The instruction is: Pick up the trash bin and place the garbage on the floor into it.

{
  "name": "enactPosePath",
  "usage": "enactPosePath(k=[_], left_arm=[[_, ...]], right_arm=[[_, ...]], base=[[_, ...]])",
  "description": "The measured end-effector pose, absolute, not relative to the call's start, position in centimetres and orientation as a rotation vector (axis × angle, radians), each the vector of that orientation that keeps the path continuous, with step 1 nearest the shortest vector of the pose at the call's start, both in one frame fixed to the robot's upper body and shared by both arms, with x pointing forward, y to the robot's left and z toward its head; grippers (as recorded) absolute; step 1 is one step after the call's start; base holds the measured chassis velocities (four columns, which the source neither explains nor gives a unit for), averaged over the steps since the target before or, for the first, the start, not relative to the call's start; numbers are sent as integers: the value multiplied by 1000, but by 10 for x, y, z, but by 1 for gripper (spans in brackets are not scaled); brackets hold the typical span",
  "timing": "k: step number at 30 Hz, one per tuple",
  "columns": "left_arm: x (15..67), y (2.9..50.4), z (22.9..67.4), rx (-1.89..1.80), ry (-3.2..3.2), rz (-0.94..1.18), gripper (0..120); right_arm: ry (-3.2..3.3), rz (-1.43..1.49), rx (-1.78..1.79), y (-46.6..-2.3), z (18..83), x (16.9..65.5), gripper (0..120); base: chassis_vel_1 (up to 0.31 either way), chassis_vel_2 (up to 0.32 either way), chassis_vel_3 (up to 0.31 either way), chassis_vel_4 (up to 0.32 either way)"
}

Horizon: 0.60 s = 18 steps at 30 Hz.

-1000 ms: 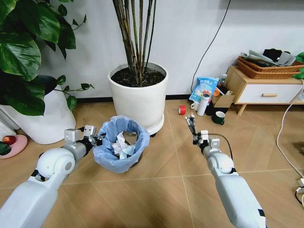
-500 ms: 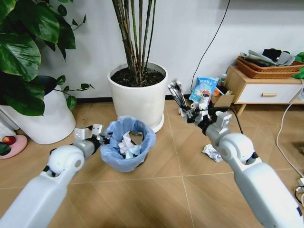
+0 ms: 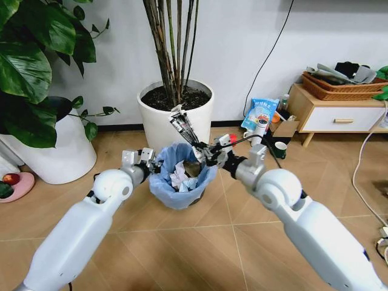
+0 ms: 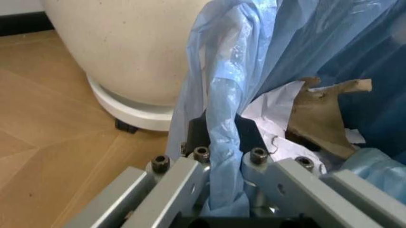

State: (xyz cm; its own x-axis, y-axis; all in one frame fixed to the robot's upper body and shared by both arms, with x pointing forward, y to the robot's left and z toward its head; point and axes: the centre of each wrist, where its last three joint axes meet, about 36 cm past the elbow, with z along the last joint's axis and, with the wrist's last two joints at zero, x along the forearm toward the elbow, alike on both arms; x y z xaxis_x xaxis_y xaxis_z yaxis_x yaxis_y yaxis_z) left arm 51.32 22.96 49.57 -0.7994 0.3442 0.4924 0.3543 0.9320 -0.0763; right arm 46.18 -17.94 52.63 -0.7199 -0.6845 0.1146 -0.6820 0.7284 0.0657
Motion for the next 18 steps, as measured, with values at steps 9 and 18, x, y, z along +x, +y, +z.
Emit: enactPosePath(k=[9, 18], left_arm=[[521, 230, 498, -490, -2576, -21, 0], [521, 230, 501, -494, -2584, -20, 0]], right_arm=[[-2792, 31, 1078, -174, 514, 471, 25], [-2781, 57, 1088, -166, 508, 471, 54]], base=[[0, 0, 0, 0], [0, 0, 0, 0]])
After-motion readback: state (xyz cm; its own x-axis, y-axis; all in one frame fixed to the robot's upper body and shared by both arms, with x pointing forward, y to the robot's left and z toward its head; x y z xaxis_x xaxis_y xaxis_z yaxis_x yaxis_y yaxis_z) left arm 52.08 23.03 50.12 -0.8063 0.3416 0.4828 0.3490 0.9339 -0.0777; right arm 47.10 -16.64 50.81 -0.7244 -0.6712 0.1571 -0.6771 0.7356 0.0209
